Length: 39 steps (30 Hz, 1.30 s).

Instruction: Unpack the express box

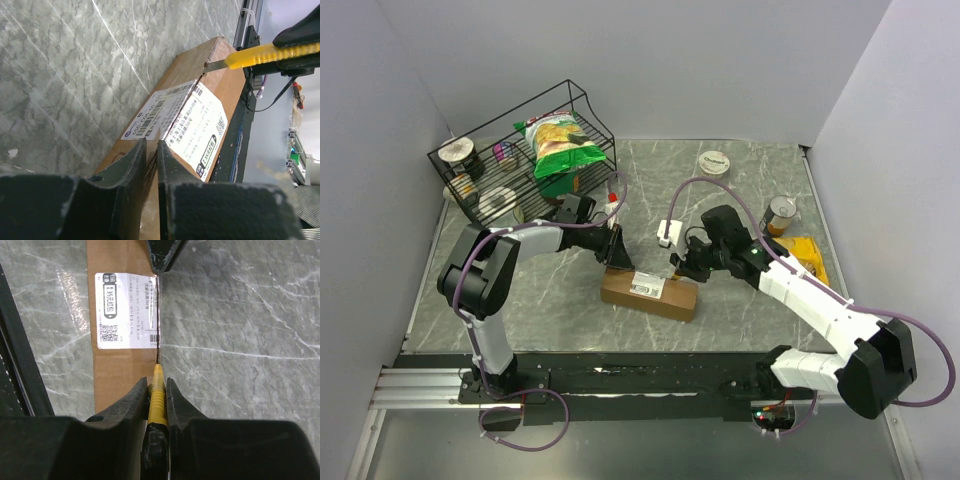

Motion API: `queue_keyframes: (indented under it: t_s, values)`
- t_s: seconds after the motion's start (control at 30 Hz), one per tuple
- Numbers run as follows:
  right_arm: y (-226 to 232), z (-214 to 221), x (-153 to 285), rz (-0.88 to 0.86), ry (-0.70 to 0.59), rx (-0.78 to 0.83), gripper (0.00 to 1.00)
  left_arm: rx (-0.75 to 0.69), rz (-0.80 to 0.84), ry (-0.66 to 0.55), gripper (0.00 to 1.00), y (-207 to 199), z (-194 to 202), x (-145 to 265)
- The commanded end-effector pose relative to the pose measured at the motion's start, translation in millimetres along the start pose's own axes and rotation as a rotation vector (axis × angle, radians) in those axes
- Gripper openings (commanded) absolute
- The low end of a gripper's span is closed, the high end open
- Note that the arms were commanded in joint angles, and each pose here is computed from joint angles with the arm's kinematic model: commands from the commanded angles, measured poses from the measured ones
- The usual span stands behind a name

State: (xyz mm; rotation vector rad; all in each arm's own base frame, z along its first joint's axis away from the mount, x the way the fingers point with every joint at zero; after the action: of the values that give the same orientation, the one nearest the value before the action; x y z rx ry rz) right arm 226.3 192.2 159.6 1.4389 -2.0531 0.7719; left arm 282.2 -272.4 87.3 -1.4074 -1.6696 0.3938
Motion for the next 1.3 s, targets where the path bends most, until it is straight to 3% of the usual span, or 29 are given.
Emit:
queue_keyframes:
  t_s: [0.0, 0.13, 0.2, 0.23, 0.27, 0.3, 0.37, 0.47, 0.63, 0.8, 1.03, 1.17, 1.27]
  values:
    - [18.2, 49.5, 8.0, -0.074, 0.252, -0.155, 0.00, 0.005, -0.183, 0.070, 0.13, 38.9, 35.9, 7.6]
    - [20.3, 36.8, 18.4, -0.106, 0.239, -0.133, 0.00, -0.111, -0.172, 0.033, 0.12, 23.1, 24.5, 17.7]
    - [21.5, 32.2, 21.5, -0.112, 0.232, -0.138, 0.00, -0.155, -0.160, 0.013, 0.17, 14.6, 14.3, 22.6]
    - [21.4, 31.7, 22.3, -0.107, 0.234, -0.142, 0.00, -0.196, -0.144, -0.013, 0.22, 2.7, 3.4, 27.6]
    - [21.8, 29.8, 21.2, -0.106, 0.233, -0.143, 0.00, -0.228, -0.140, -0.034, 0.38, -4.0, -5.6, 30.8]
    - [21.9, 28.3, 20.8, -0.106, 0.231, -0.143, 0.00, -0.267, -0.134, -0.060, 0.44, -13.4, -19.4, 34.8]
    - [18.4, 24.7, 16.1, -0.096, 0.228, -0.155, 0.00, -0.350, -0.110, -0.093, 0.53, -33.1, -34.7, 42.4]
    - [12.2, 19.3, 9.0, -0.082, 0.228, -0.182, 0.00, -0.459, -0.113, -0.074, 0.57, -49.6, -43.1, 41.7]
    - [6.6, 10.8, 4.8, -0.060, 0.214, -0.216, 0.00, -0.730, -0.143, -0.015, 0.50, -70.4, -34.4, 31.2]
    - [1.8, 4.6, 8.2, -0.031, 0.216, -0.255, 0.00, -0.829, -0.113, 0.041, 0.33, -78.7, -20.2, 16.4]
    - [-0.2, 3.5, 15.3, -0.003, 0.237, -0.284, 0.00, -0.774, 0.003, 0.042, 0.08, -97.4, -4.4, -15.8]
    - [4.9, 1.7, 20.5, 0.010, 0.186, -0.241, 0.00, -0.708, -0.012, 0.064, 0.02, -89.6, 14.4, -32.1]
    - [1.9, -1.8, 27.3, 0.050, 0.161, -0.236, 0.00, -0.636, -0.052, 0.145, 0.01, -66.9, 29.1, -42.8]
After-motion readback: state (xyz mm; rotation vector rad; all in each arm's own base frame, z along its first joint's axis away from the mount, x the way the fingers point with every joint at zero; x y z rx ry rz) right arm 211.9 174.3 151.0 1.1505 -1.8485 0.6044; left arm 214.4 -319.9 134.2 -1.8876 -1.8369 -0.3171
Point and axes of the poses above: each gripper's point midway between its finger pads, its own x axis back along the fingers, its own y axis along the line the jaws close on, z = x × y, the point moved 2 cm from there along x, back along the fingers, and after that the axes turned 2 degrees about x, right-handed, at the moved point
